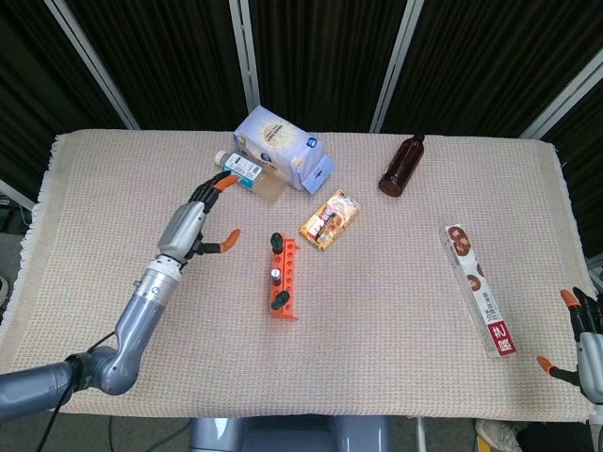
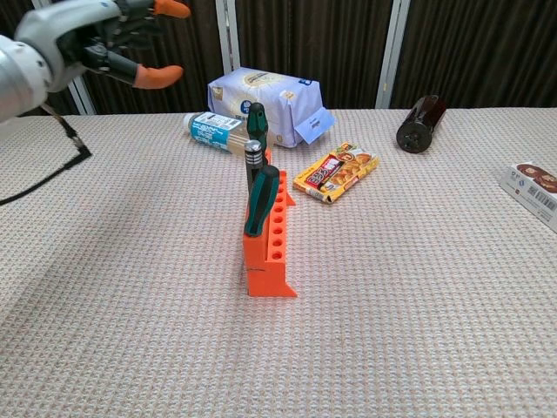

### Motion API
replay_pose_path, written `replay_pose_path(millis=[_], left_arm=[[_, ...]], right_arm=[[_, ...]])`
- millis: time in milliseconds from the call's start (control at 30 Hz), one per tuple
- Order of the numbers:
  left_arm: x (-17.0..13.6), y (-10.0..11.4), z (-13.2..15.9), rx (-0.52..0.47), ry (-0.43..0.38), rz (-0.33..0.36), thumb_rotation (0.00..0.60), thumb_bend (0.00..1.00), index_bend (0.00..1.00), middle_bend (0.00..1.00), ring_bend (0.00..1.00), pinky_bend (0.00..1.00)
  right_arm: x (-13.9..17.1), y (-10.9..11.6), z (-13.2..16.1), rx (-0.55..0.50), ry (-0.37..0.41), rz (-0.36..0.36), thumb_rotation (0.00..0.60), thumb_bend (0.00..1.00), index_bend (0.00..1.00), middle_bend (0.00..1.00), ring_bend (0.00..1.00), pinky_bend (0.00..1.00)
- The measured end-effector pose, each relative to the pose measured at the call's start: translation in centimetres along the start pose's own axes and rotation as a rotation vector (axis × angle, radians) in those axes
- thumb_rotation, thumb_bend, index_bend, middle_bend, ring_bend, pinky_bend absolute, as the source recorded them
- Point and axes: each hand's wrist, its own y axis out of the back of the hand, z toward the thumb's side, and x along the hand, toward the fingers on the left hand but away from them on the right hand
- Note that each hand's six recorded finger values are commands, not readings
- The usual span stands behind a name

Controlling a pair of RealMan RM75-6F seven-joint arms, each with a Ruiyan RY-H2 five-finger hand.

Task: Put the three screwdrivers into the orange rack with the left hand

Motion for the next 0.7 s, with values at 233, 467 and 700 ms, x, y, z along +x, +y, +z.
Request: replay_pose_path(millis=[233,467,700], left_arm=[[-7.1,4.7,-5.1,0.228,0.102,0.115,0.6,0.38,0.23,0.0,0.0,0.0],[-15.1,7.7,-9.4,0.373,0.233,0.132,0.6,0.38,0.23,0.0,0.0,0.0],[-20.7,9.2,-11.0,0.402,0.295,0.15,0.6,0.38,0.24,0.0,0.0,0.0]], right_arm=[[-1.0,0.8,1.4,0.037,0.051,-0.049,0.6,0.0,0.05,0.0,0.0,0.01],[-1.4,1.6,2.3,0.084,0.078,-0.101,0.6,0.0,0.04,0.0,0.0,0.0],[-1.5,1.8,3.7,0.095,0.112,-0.136,0.6,0.0,0.04,0.0,0.0,0.0]])
